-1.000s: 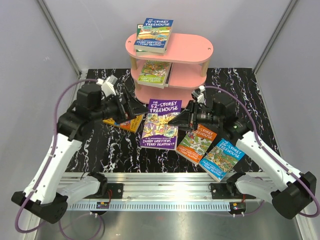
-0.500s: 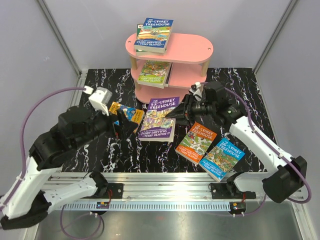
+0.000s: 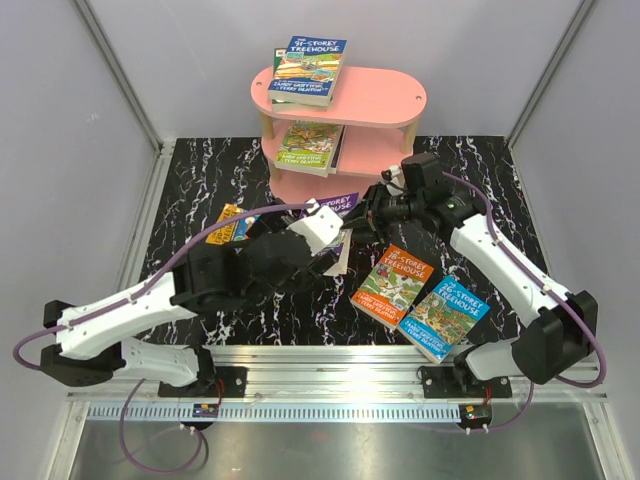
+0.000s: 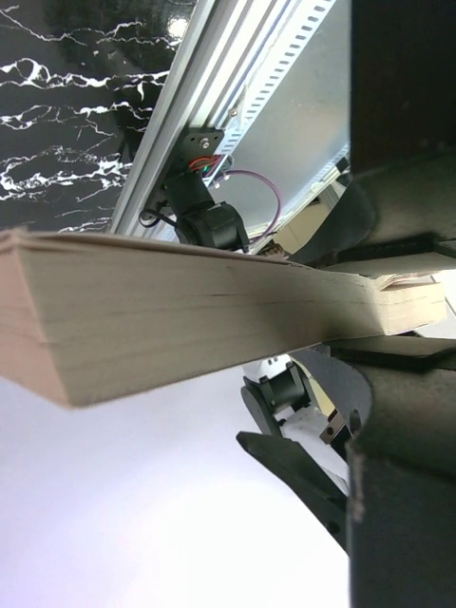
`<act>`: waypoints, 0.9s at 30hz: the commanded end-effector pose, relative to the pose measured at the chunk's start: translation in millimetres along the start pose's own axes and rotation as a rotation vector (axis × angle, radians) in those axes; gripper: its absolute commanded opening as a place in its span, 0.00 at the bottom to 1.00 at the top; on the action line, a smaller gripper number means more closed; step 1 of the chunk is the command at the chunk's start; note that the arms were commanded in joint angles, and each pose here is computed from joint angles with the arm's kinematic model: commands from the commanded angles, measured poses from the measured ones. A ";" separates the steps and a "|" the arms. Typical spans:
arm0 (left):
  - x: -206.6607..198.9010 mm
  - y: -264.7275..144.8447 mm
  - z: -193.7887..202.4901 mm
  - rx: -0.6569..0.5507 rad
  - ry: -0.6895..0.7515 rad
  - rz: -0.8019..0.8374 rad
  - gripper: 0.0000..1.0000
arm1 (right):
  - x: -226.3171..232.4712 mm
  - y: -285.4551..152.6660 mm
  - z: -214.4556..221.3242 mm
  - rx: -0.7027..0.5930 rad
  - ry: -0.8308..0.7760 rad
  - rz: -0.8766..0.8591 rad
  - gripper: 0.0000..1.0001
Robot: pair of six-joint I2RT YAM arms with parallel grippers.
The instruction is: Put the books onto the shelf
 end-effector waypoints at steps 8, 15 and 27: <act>13.0 -30.1 9.1 -0.178 0.052 0.100 0.99 | 29.6 -17.3 -5.7 0.046 0.001 -0.096 0.00; -8.7 -12.5 11.4 -0.203 0.118 0.152 0.99 | 51.7 -17.1 -8.3 0.078 0.023 -0.136 0.00; 10.1 -0.9 16.1 -0.199 0.118 -0.089 0.99 | 82.0 -17.9 -13.0 0.056 -0.078 -0.184 0.00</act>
Point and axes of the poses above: each gripper's point midway between its finger pads, its own y axis out along the fingers, its own x axis along the line the jaws close on, z = x × y, the point moved 6 cm from there along -y, back along the fingers, and after that the axes turned 11 degrees about y, right-handed, at the moved point
